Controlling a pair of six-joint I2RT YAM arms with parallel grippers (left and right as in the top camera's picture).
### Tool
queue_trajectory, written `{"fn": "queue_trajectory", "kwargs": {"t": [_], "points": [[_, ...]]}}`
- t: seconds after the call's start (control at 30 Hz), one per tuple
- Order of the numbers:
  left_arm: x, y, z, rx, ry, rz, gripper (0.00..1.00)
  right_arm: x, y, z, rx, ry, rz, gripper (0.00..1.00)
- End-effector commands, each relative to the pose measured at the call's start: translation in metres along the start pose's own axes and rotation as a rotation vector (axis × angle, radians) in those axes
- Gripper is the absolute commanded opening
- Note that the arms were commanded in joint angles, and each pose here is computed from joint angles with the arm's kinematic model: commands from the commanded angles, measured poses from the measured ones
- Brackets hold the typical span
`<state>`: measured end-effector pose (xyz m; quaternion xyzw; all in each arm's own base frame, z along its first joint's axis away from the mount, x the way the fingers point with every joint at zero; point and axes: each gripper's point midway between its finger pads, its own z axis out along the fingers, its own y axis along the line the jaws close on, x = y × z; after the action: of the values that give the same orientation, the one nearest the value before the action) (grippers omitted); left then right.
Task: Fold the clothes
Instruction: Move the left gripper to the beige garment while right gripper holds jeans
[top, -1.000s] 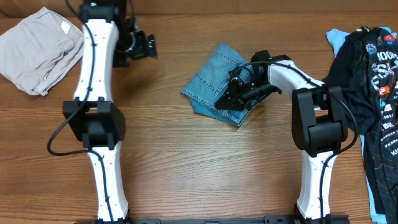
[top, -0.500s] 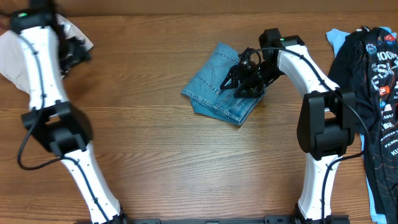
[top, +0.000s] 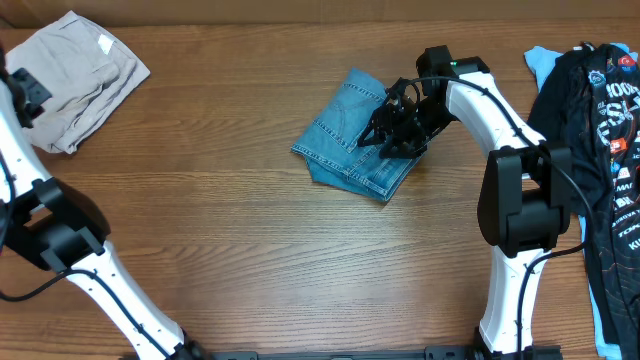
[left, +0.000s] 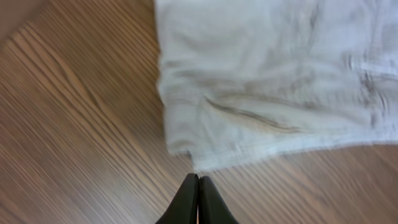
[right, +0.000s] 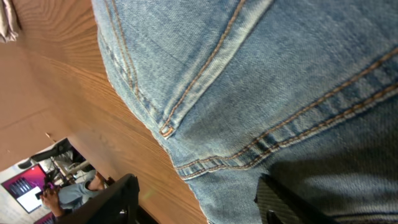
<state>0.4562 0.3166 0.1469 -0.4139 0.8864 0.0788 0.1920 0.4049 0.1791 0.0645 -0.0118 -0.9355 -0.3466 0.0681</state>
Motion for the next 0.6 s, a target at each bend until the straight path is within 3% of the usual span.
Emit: {"fn": "queue_trajectory", "kwargs": {"t": [0.0, 0.37, 0.57], "points": [[-0.016, 0.02, 0.003, -0.018, -0.05, -0.013, 0.04, -0.003, 0.004, -0.013, 0.015, -0.032, -0.014, 0.63], [-0.04, 0.014, 0.046, 0.0, -0.13, 0.022, 0.04, 0.002, 0.004, -0.013, 0.018, -0.014, 0.002, 0.6], [-0.027, 0.005, 0.088, 0.02, -0.086, 0.032, 0.04, 0.005, 0.003, -0.013, 0.019, -0.003, 0.011, 0.57]]}}
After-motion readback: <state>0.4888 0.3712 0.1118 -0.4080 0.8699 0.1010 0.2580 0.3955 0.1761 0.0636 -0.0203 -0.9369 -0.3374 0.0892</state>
